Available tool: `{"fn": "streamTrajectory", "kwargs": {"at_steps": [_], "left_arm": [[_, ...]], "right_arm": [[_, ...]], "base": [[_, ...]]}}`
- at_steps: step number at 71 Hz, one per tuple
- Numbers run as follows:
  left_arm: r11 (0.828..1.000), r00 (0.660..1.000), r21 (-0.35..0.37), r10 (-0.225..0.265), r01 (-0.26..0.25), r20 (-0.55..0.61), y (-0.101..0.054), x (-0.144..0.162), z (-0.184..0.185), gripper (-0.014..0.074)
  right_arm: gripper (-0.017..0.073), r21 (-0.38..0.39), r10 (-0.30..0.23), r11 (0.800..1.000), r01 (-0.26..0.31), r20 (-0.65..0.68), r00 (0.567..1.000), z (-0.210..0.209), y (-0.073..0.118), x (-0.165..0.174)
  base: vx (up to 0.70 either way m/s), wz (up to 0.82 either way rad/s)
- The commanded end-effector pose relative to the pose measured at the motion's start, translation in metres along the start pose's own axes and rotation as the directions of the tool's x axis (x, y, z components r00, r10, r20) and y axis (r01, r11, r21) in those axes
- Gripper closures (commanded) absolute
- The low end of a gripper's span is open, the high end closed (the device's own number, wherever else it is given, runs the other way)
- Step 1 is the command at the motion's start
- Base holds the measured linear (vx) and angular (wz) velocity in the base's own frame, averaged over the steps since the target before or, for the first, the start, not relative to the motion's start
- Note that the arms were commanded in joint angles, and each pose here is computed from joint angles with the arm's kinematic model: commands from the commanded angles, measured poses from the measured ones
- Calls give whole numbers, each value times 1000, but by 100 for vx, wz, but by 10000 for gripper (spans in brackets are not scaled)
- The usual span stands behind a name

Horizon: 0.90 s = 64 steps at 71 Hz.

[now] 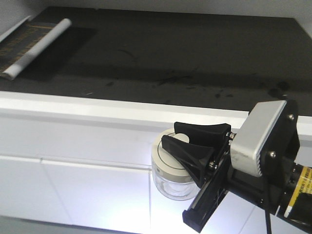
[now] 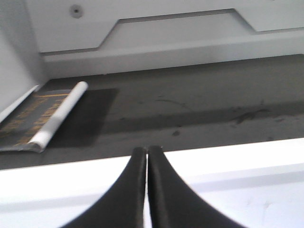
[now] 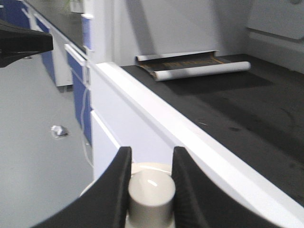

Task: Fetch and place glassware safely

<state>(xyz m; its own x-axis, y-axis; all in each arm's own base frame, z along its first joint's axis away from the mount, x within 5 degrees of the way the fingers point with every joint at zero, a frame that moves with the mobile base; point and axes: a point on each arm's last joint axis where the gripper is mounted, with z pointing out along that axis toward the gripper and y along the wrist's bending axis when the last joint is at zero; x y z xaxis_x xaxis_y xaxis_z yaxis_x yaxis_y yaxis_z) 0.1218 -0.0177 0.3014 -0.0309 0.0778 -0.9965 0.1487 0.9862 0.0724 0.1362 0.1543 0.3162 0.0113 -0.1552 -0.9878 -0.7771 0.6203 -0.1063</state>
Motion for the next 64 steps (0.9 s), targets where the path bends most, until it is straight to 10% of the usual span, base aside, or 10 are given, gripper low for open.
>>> {"fn": "streamTrajectory", "kwargs": {"at_steps": [1, 64], "left_arm": [[1000, 995, 13, -17, 16, 98, -1, -15, -1, 601], [1000, 995, 13, -17, 16, 97, -1, -15, -1, 601]], "right_arm": [[560, -19, 0, 1000, 2, 145, 989, -5, 1, -23], [560, -19, 0, 1000, 2, 145, 989, -5, 1, -23]], "base": [[-11, 41], [-18, 73]]}}
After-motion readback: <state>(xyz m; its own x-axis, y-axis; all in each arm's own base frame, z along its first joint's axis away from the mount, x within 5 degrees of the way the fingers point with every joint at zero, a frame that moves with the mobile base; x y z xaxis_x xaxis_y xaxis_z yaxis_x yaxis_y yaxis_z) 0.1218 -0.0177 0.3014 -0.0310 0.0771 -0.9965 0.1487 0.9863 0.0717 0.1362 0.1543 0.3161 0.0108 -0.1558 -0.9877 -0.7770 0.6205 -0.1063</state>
